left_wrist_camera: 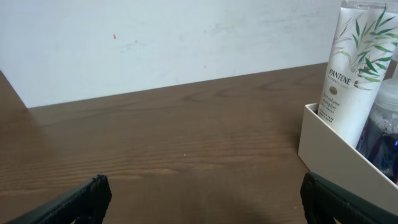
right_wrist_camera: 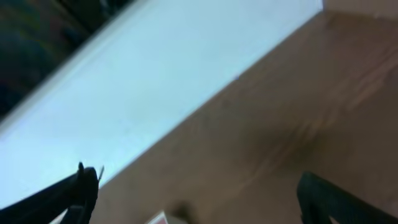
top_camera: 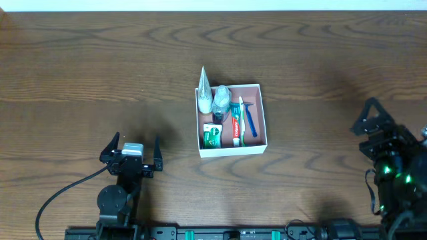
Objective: Pack container
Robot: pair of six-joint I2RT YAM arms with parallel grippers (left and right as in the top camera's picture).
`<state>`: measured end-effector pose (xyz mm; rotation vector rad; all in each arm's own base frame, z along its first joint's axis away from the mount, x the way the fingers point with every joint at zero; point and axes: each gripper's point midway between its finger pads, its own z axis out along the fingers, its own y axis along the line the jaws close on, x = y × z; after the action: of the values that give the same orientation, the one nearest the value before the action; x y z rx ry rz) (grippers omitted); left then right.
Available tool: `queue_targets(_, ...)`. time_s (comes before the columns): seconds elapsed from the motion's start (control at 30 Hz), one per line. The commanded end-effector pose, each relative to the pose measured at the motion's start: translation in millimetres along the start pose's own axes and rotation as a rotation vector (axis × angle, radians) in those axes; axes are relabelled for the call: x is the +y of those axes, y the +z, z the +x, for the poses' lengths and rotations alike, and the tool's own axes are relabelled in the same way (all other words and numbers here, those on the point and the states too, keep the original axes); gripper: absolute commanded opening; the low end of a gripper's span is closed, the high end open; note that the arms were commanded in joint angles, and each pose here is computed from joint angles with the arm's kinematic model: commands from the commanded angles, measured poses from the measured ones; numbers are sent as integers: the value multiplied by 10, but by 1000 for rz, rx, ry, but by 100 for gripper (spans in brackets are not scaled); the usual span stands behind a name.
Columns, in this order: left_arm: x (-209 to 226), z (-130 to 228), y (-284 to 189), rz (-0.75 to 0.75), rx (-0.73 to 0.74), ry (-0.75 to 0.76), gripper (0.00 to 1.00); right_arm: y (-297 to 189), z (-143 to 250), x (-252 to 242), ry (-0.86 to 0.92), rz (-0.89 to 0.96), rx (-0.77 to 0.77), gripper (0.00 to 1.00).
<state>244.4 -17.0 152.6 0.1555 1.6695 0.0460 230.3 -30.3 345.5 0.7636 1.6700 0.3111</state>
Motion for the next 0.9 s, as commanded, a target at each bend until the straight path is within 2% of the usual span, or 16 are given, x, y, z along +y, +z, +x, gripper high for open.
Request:
queue_targets(0.0, -10, 161, 7, 0, 50, 15, 98, 108, 143, -132, -93, -12, -55, 99)
queue_targets(0.1, -10, 162, 7, 0, 51, 15, 98, 178, 262, -15, -245, -157, -129, 99)
queue_targets(0.23, -10, 162, 7, 0, 51, 15, 98, 181, 494, 153, -545, -339, -223, 99)
queue_targets(0.33, -10, 161, 7, 0, 50, 15, 98, 174, 706, 151, -709, -418, -261, 99)
queue_targets(0.57, -10, 162, 7, 0, 51, 15, 98, 289, 1089, -228, -732, -382, -247, 99)
queue_targets(0.87, -10, 162, 7, 0, 51, 15, 98, 399, 1326, -455, -726, -362, -265, 99)
